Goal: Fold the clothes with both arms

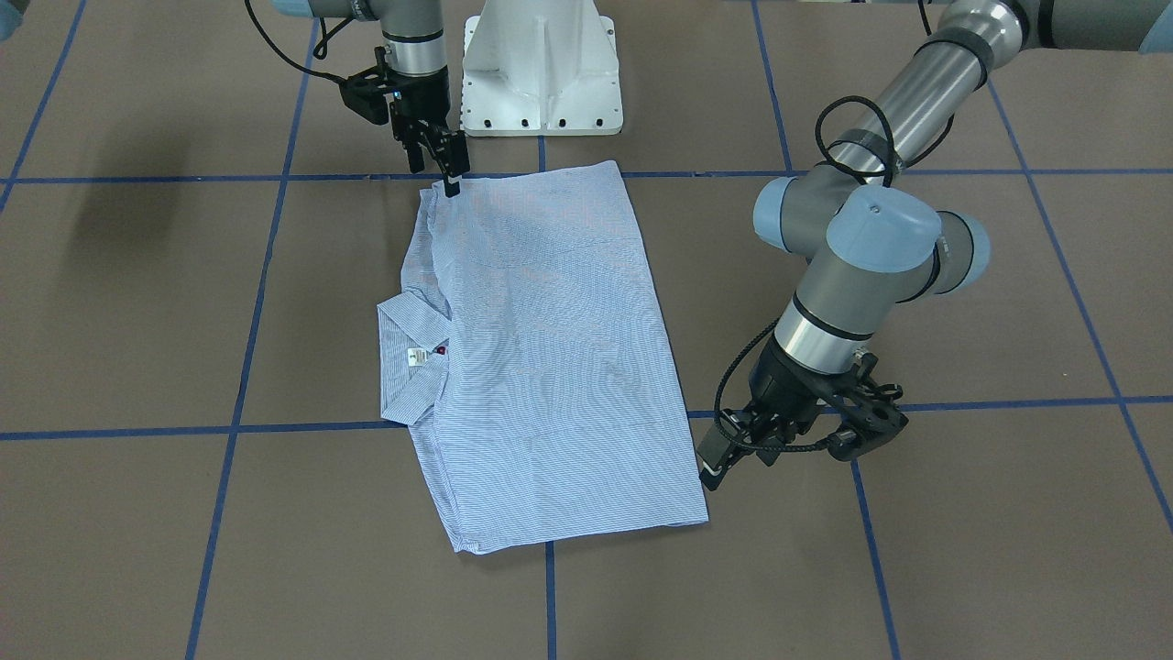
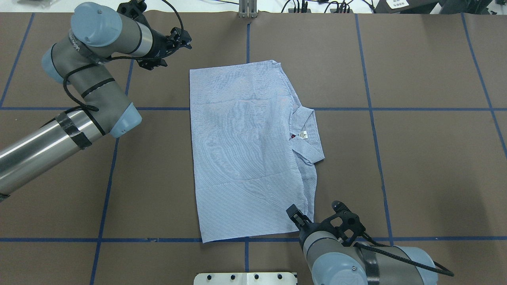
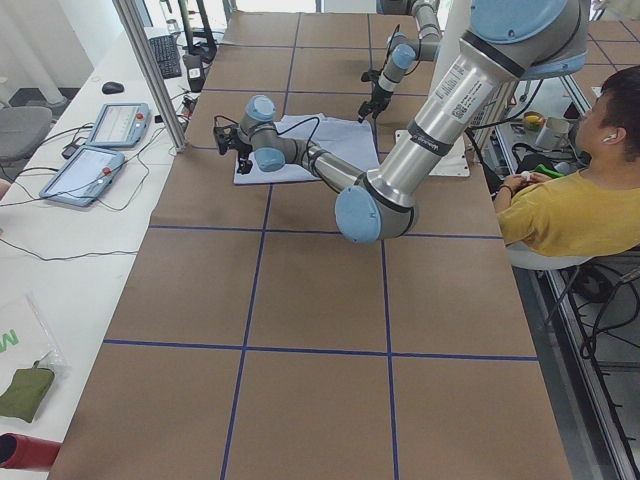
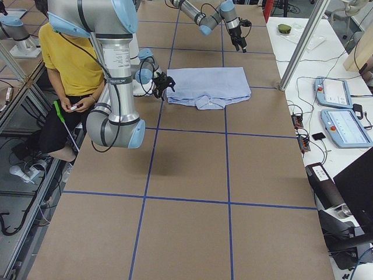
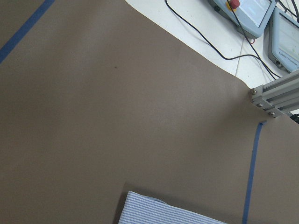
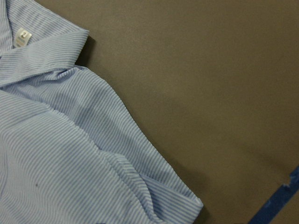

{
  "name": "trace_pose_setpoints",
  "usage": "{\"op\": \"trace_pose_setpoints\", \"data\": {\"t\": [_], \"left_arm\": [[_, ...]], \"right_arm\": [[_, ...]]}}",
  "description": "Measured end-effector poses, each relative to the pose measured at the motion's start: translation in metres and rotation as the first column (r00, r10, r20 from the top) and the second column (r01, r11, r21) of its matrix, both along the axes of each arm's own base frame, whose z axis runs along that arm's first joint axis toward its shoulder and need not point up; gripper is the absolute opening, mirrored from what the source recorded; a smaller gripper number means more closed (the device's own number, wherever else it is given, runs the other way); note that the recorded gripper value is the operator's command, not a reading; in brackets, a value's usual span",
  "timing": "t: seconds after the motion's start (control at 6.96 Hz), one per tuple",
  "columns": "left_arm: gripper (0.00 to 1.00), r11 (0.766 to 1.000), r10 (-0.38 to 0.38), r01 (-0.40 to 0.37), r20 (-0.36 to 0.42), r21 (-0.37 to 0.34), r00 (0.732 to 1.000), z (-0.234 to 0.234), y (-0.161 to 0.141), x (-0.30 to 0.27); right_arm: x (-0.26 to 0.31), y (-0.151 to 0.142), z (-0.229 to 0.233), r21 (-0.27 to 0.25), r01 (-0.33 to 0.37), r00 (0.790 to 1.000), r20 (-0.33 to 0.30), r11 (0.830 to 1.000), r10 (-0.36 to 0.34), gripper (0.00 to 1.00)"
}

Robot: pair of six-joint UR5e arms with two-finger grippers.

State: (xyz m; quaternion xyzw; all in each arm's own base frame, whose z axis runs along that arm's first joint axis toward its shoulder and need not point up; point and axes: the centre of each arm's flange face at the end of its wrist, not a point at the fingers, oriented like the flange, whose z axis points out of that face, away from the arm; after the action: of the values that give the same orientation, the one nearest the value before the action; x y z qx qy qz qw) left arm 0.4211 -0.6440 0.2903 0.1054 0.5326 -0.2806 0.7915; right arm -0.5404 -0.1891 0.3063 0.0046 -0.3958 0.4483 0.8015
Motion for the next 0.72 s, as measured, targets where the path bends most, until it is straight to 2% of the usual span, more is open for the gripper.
{"op": "trace_pose_setpoints", "data": {"t": [0.72], "left_arm": [[0.99, 1.000, -0.001, 0.001, 0.001, 0.001, 1.000, 0.0002, -0.0001, -0.0001]], "right_arm": [[-0.0052, -0.0053, 0.0075, -0.003, -0.024, 1.000, -0.012, 1.000, 0.024, 0.82]]}}
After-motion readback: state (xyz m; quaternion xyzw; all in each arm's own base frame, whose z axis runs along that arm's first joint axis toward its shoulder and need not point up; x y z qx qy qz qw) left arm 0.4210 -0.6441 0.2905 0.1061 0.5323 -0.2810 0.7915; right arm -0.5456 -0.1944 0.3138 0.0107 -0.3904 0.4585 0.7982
